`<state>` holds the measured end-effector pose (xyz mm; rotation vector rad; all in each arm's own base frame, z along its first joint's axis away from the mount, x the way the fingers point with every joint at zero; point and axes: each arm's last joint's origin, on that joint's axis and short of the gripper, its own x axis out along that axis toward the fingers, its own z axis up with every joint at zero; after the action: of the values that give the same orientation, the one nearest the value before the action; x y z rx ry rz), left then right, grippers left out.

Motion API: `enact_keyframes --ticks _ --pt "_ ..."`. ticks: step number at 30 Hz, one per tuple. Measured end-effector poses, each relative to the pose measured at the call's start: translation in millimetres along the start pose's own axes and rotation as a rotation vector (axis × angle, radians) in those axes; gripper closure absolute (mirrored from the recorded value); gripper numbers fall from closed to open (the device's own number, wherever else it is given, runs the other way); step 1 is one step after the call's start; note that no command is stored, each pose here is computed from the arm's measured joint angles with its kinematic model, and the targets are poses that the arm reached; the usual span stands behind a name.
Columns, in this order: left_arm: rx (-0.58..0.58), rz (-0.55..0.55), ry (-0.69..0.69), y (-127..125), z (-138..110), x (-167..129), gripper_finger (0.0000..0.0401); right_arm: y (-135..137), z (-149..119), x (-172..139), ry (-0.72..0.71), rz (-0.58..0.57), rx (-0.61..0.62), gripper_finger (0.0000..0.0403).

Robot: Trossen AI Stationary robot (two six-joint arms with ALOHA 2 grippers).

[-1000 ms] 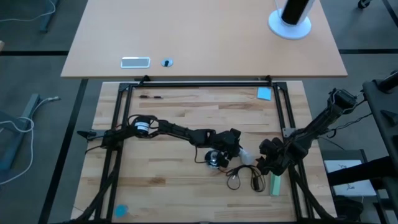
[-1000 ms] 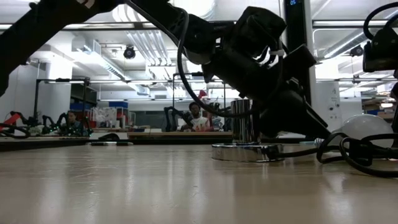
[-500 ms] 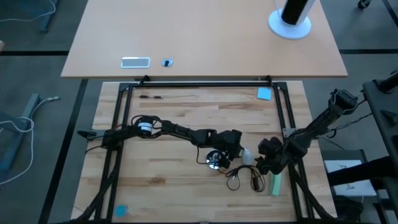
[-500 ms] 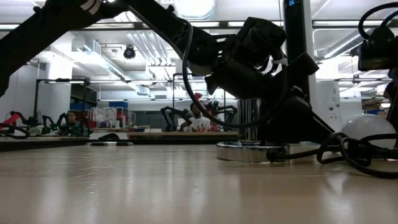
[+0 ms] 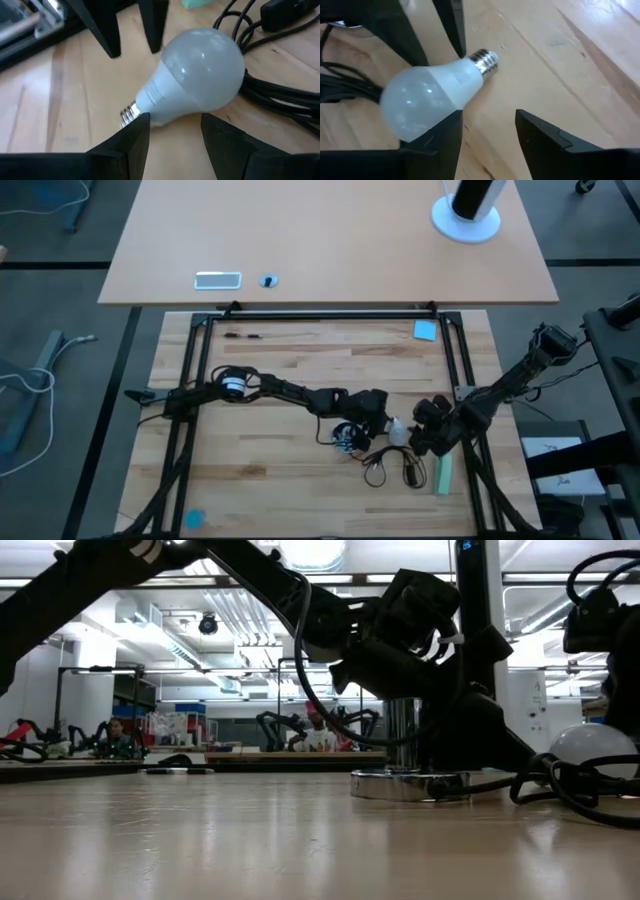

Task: Screw lightbulb
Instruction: Insert the lightbulb into the lamp

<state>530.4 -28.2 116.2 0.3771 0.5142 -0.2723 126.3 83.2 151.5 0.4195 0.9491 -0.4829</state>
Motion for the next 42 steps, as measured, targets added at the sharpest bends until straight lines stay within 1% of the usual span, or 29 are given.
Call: enact_keyframes --ticks 3,8,13,16,20,24,27,31,35,38,42 --pt "-0.033 -0.019 0.038 -2 0 -3 0.0232 -5 -1 4 0.001 -0.024 0.018 0.0242" --pt "-0.048 -0.051 0.107 -5 -3 -6 0.0232 -12 -4 12 -0.008 -0.054 0.067 0.0266" --pt "-0.076 -0.065 0.116 -6 -3 -7 0.0232 -12 -7 21 -0.037 0.015 0.103 0.0292" --pt "-0.094 -0.101 0.098 -8 -2 -7 0.0232 -11 -6 26 -0.068 0.060 0.112 0.0308" --pt "-0.099 -0.110 0.087 -11 0 -7 0.0232 -12 -2 30 -0.130 0.074 0.106 0.0329" --pt "-0.098 -0.109 0.073 -12 2 -6 0.0232 -14 3 34 -0.158 0.067 0.079 0.0350" --pt "-0.107 -0.124 0.112 -12 5 -13 0.0232 -13 8 35 -0.179 0.074 0.060 0.0363" --pt "-0.097 -0.148 0.176 -9 17 -32 0.0232 -12 12 36 -0.200 0.081 0.024 0.0374" --pt "-0.070 -0.142 0.160 -5 30 -45 0.0232 -15 14 37 -0.203 0.062 0.014 0.0380" --pt "-0.052 -0.134 0.141 -3 33 -47 0.0232 -18 15 39 -0.189 0.043 0.027 0.0380" --pt "-0.039 -0.127 0.124 -2 34 -46 0.0232 -18 17 40 -0.154 0.067 0.042 0.0380"
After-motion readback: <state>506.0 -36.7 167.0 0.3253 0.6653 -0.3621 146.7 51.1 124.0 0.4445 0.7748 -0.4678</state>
